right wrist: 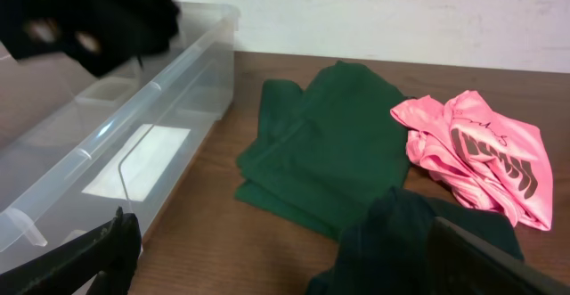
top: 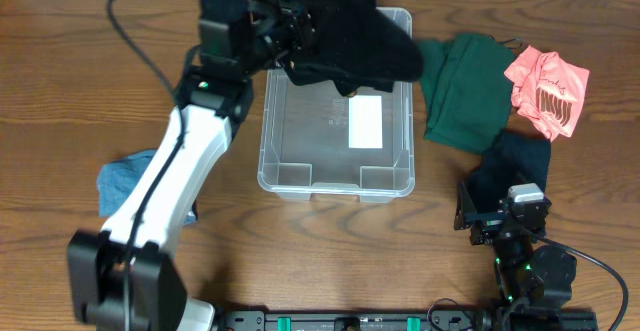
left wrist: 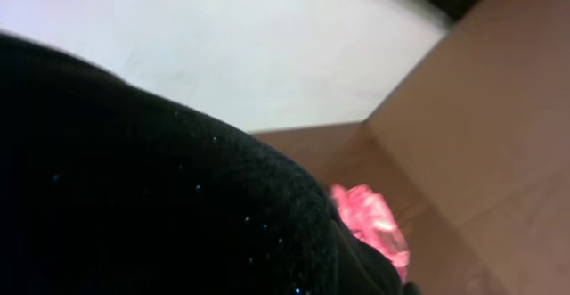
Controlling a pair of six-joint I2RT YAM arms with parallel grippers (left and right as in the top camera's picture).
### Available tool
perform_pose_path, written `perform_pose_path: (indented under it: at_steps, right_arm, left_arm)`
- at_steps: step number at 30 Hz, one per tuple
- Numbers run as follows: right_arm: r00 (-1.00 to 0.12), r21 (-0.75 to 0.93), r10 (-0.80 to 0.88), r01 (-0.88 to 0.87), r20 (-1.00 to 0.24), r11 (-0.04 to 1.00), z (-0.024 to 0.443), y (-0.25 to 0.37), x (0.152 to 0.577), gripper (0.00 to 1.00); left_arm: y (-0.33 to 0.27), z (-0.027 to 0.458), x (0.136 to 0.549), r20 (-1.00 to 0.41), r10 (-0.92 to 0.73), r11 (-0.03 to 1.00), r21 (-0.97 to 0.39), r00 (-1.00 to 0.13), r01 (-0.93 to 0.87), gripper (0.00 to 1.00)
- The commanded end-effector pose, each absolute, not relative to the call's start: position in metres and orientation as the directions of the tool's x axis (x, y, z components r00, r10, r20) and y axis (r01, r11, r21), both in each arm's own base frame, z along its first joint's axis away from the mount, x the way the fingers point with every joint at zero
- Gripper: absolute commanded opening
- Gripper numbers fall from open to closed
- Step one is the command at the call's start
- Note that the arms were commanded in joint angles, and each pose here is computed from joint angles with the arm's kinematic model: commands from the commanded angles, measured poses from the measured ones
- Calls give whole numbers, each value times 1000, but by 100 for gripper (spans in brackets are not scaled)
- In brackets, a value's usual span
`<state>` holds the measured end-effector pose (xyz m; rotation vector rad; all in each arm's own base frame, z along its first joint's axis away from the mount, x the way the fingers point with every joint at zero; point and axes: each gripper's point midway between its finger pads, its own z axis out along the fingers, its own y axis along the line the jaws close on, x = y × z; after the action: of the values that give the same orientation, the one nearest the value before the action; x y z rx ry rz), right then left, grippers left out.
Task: Pack container
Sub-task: 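Lift the black garment with the left gripper and lower it into the bin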
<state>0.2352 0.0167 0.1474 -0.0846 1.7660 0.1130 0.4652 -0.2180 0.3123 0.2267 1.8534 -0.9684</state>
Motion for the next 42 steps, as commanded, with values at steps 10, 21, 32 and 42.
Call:
perform_pose_path:
  at_steps: [10, 21, 32, 42]
  right_arm:
    - [-197, 41, 17, -116, -980, 992, 147, 16, 235, 99]
    - [-196, 40, 17, -116, -980, 992, 147, 16, 235, 99]
    - [-197, 41, 17, -116, -980, 992, 147, 16, 235, 99]
    - [-196, 40, 17, -116, -980, 992, 147, 16, 235, 99]
  left_arm:
    - [-243, 298, 480, -849, -248, 668, -498, -466, 553, 6]
    - [-243, 280, 477, -794, -265, 681, -556, -548, 477, 6]
    - [-247, 184, 417, -511, -139, 775, -589, -848, 228, 6]
    - [-232, 148, 389, -395, -136, 870, -487, -908, 81, 6]
